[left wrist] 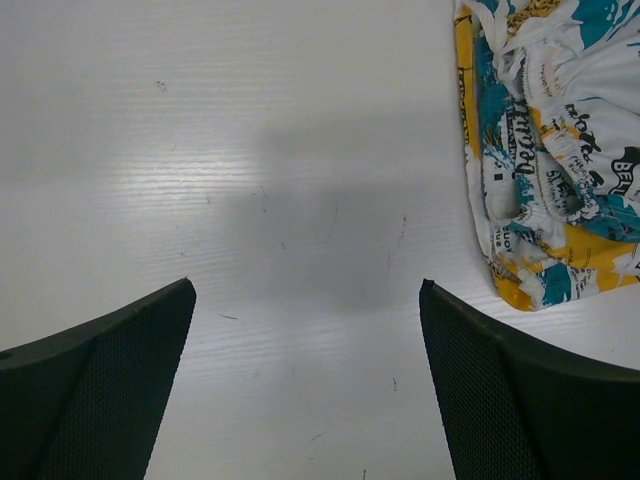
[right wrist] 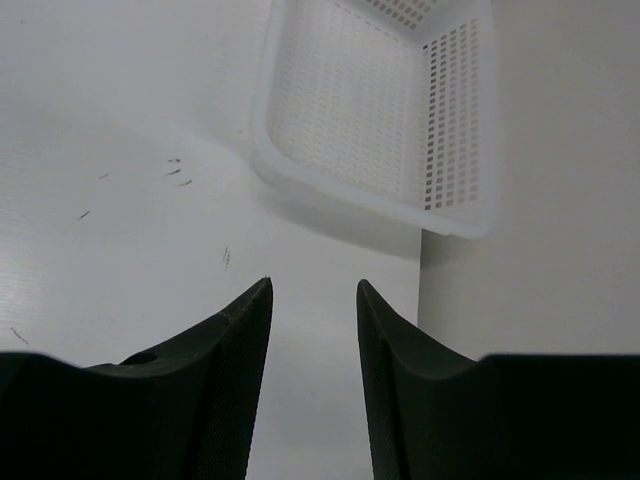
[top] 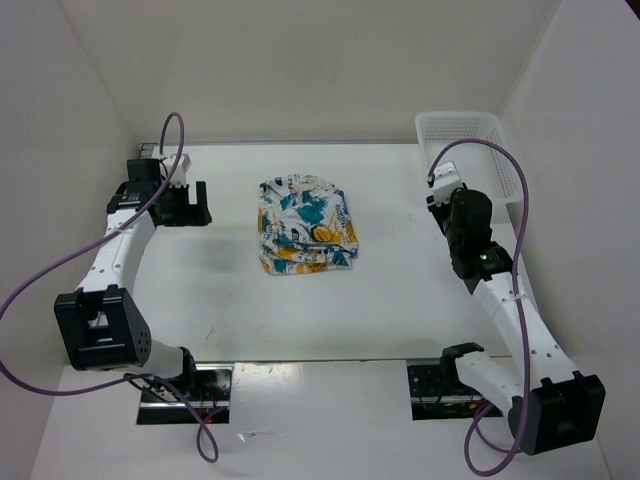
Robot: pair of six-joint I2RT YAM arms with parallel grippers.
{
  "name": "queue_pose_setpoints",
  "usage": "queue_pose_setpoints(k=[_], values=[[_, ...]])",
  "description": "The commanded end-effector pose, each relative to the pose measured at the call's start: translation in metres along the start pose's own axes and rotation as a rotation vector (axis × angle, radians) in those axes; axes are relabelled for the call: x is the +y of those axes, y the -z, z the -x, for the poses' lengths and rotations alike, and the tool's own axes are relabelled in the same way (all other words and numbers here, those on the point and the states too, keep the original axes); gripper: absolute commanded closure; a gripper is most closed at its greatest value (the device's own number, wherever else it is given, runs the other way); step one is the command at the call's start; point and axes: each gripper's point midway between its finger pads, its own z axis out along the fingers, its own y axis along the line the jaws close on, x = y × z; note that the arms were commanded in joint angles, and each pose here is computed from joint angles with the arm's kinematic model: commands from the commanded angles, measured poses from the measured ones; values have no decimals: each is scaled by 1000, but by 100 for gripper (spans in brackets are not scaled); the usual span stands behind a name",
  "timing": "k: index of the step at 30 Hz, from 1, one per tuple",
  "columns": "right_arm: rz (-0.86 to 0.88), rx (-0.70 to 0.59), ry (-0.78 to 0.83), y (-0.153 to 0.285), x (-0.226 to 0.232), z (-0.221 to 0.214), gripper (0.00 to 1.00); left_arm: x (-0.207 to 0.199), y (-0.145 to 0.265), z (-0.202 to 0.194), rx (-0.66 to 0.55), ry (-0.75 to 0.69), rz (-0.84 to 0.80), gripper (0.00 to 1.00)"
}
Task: Fold and stack the shorts
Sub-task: Fold the shorts
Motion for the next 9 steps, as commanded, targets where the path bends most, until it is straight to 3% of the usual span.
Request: queue_pose_setpoints(k=[1,9], values=[[5,-15,-26,5,1,-2,55,-1,10,13,-72,-17,1,0],[14,-19,-26,6,3,-3,50,1,11,14,-80,-19,12,0]])
